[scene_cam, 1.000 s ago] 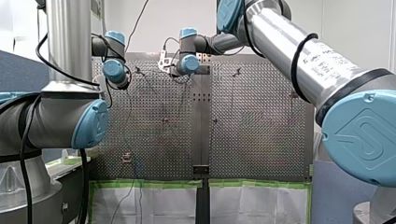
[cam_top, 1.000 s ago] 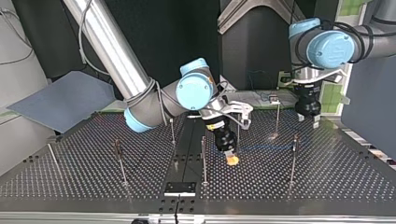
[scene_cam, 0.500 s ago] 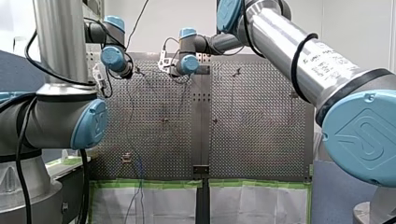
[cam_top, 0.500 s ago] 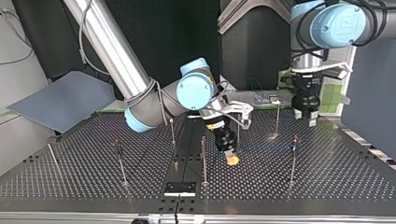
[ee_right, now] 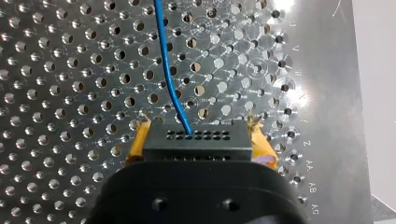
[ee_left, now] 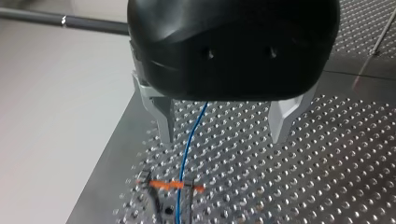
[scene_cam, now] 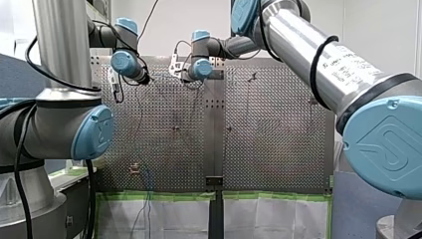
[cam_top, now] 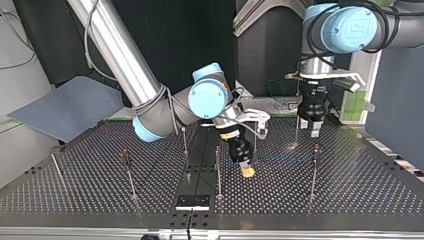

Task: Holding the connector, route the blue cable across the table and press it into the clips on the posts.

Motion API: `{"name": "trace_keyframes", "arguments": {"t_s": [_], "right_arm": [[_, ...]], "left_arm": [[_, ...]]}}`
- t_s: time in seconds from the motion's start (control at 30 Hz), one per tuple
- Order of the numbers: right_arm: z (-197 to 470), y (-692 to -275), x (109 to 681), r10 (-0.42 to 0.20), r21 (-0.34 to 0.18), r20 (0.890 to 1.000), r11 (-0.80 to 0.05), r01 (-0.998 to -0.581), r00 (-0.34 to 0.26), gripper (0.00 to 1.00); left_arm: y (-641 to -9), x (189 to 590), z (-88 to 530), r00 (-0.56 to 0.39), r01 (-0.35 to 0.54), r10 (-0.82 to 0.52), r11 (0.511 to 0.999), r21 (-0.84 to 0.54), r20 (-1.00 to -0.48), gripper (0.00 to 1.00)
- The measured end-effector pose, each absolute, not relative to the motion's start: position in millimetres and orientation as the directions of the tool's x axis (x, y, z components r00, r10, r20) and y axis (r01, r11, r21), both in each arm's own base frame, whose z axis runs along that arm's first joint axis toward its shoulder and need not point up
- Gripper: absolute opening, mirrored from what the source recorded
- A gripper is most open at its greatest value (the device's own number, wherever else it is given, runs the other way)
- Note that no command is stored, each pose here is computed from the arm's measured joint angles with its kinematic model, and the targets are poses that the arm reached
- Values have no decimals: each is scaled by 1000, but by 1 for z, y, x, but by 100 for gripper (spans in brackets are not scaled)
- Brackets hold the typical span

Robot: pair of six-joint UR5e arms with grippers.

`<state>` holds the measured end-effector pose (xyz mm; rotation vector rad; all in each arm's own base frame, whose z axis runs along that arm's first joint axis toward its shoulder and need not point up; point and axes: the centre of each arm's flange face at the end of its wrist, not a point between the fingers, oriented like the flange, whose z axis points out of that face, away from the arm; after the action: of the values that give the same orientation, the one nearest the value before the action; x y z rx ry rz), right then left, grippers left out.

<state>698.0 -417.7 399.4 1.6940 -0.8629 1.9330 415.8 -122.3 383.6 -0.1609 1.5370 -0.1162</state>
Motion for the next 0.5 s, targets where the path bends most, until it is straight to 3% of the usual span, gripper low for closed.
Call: {"name": "trace_keyframes", "arguments": {"t_s": [0.5], "right_arm": [[399,-419,698,-82,-172,983,-715,-678,-164,0]], "left_arm": [[-148,445,399,101,25,-167,986,-165,-981,100]]}}
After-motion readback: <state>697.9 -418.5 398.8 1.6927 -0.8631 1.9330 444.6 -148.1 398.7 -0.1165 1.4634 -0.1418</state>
